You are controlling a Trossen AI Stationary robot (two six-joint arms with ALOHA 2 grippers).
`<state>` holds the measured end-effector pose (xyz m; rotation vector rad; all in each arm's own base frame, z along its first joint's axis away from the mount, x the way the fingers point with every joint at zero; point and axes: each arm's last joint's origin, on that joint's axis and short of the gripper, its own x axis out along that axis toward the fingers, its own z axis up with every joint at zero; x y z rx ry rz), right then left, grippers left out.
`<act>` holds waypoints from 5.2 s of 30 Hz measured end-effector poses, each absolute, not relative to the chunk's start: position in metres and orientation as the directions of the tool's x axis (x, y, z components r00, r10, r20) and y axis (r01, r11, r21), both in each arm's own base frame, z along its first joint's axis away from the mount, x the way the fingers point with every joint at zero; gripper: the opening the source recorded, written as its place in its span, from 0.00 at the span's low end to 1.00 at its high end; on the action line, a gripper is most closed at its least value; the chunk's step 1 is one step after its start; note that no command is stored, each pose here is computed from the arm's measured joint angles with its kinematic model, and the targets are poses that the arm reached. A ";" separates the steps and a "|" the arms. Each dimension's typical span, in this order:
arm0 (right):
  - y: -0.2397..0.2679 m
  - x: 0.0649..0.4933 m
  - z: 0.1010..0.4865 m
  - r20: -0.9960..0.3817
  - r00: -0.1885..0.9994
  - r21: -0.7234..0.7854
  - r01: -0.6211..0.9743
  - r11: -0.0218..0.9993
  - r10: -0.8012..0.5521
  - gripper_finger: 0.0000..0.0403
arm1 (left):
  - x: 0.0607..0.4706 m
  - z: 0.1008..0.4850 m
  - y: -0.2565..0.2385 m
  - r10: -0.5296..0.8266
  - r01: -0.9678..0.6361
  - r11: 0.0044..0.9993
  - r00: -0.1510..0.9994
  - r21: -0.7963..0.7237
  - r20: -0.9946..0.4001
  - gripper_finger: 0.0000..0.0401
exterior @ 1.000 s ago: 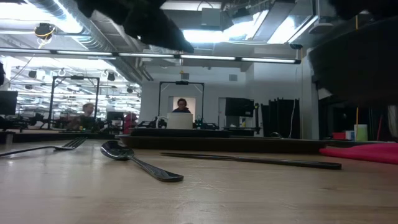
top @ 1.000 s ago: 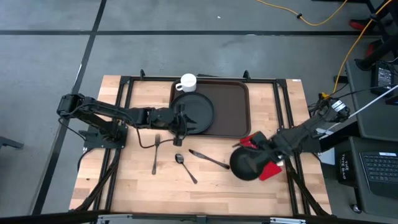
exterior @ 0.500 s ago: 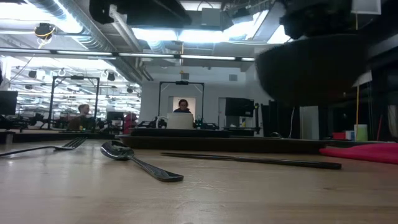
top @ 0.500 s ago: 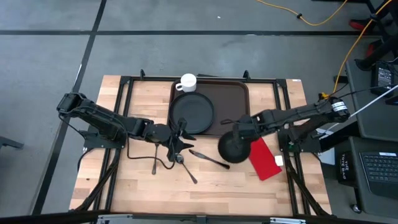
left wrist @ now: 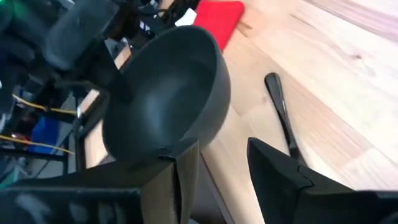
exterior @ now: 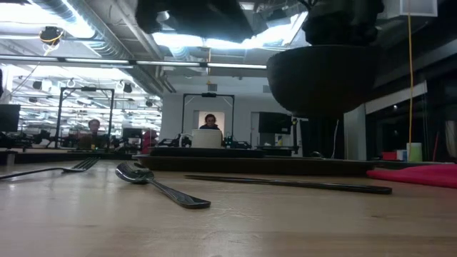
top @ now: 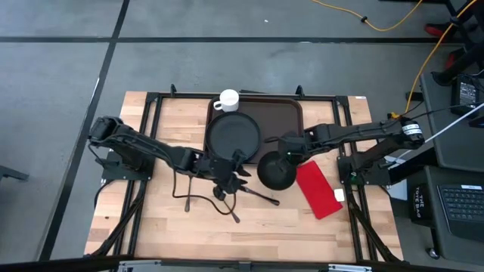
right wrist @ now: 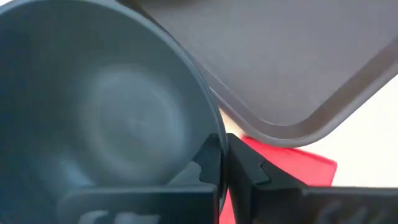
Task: Set up tray
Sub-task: Put the black bowl on top of the black plate on the brown serving tray
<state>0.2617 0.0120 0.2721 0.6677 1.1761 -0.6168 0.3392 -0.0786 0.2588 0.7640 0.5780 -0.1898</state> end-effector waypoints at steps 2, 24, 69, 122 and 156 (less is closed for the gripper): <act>0.010 0.263 0.271 -0.960 0.264 0.133 0.732 0.669 -0.098 0.03 | 0.347 0.261 -0.081 0.044 0.369 0.699 0.833 0.613 -0.552 0.32; 0.009 0.271 0.268 -0.947 0.298 0.123 0.686 0.718 -0.123 0.03 | 0.378 0.239 -0.073 0.046 0.406 0.624 0.834 0.668 -0.550 0.31; 0.010 0.281 0.294 -0.886 0.451 0.154 0.498 0.853 -0.104 0.27 | 0.371 0.222 -0.048 -0.105 0.596 0.635 0.697 0.492 -0.710 0.01; 0.010 0.255 0.205 -0.316 0.922 -0.052 0.218 0.974 -0.223 0.03 | 0.292 0.208 0.098 0.104 0.140 0.966 0.557 0.217 -0.824 0.01; 0.010 0.254 0.203 -0.332 0.910 -0.062 0.242 0.968 -0.249 0.07 | 0.298 0.201 0.099 0.108 0.144 0.963 0.563 0.226 -0.819 0.10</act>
